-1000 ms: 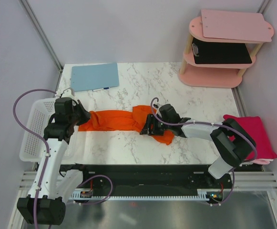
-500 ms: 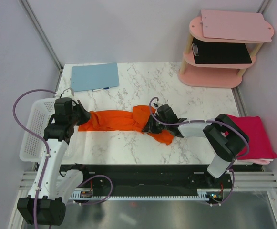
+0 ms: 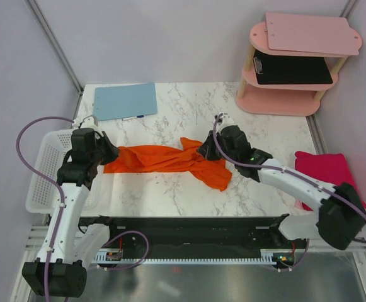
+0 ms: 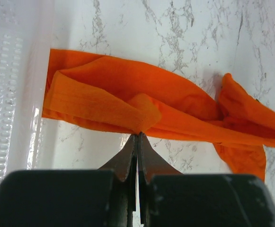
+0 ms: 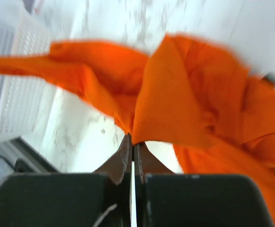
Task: Fold and stack the t-shirts
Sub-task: Flatten out the tshirt, then fold the flattened tshirt in 1/3 of the way
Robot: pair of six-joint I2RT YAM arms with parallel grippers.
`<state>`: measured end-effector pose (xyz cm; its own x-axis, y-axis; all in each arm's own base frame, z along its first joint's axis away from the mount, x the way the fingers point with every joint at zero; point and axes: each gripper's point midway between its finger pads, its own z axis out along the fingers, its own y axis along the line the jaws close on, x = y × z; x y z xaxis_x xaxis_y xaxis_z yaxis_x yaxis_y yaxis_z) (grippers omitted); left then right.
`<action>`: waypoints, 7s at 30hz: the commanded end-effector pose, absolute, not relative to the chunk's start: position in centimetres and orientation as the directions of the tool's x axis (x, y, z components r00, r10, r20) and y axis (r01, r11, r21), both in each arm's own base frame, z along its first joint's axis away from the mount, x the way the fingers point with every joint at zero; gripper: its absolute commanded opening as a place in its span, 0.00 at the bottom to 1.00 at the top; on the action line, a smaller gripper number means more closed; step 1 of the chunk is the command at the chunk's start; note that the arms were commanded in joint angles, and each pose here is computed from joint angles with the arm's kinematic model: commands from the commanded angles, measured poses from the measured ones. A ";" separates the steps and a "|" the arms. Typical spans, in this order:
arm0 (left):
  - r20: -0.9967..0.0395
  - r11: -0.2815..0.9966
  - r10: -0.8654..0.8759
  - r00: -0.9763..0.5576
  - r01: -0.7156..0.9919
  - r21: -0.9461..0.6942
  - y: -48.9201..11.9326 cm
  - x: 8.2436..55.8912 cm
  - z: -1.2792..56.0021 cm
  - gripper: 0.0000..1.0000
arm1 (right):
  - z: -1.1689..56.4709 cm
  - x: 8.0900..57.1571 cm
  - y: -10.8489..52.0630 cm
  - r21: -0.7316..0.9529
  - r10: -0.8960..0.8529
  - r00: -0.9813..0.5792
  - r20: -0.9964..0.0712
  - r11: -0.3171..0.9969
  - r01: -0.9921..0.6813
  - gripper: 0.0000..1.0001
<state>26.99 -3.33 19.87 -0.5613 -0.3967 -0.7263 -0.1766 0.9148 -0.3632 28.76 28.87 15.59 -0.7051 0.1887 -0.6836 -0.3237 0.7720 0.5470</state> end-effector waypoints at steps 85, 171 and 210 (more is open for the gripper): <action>-0.707 0.967 -0.247 -0.663 -0.210 -0.142 -1.3 51.4 20.6 0.02 | 16.6 57.9 16.9 0.095 0.021 -0.509 -0.861 0.988 -0.120 0.00; -0.492 0.996 -0.077 -0.867 -0.086 -0.005 -11.6 43.0 8.8 0.99 | 7.6 51.2 15.7 0.286 0.124 -0.745 -0.656 0.954 -0.092 0.17; -0.440 0.998 -0.031 -0.898 -0.049 0.031 -11.9 40.8 5.4 0.99 | 9.4 49.1 16.0 0.251 0.104 -0.750 -0.653 0.964 -0.084 0.33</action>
